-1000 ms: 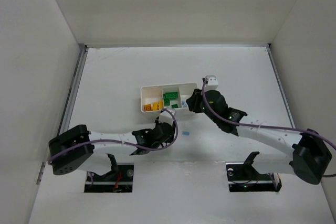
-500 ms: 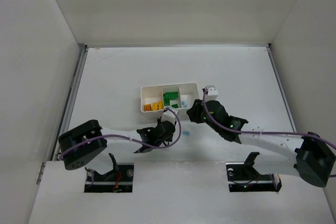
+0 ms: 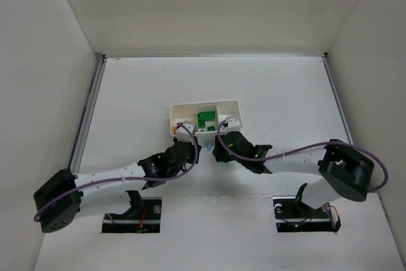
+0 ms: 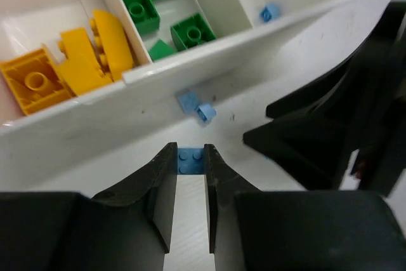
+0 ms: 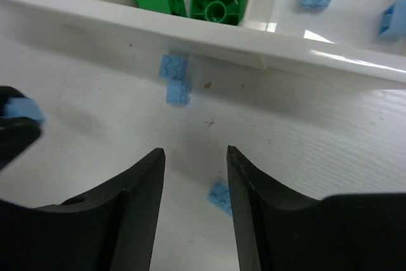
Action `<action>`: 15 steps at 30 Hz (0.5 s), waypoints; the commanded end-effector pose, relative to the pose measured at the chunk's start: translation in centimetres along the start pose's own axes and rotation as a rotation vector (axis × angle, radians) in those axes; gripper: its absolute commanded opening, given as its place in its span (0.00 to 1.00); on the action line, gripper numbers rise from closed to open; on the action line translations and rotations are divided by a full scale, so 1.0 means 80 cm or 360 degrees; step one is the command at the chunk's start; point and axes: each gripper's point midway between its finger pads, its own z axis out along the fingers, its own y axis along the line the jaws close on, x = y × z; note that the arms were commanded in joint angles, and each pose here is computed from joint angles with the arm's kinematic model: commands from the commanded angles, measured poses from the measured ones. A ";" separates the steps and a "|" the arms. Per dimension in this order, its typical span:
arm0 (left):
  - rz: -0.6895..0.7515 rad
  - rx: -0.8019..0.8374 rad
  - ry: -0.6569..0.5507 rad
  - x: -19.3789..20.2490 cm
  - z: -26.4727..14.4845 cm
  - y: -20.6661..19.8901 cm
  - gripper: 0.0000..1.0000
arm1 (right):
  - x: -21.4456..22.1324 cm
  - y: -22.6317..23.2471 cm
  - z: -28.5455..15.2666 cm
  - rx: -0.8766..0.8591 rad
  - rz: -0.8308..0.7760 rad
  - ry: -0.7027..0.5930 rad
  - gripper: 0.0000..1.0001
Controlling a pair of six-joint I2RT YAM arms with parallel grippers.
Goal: Sort the legos into containers by color
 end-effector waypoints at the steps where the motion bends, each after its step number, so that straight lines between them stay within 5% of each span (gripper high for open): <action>1: -0.0112 -0.0046 -0.0070 -0.019 -0.013 0.017 0.14 | -0.039 0.040 0.012 -0.0082 0.0023 -0.0155 0.50; 15: -0.0338 -0.0028 -0.0263 -0.084 -0.040 0.034 0.15 | -0.020 0.029 0.058 0.0151 -0.0088 -0.0072 0.43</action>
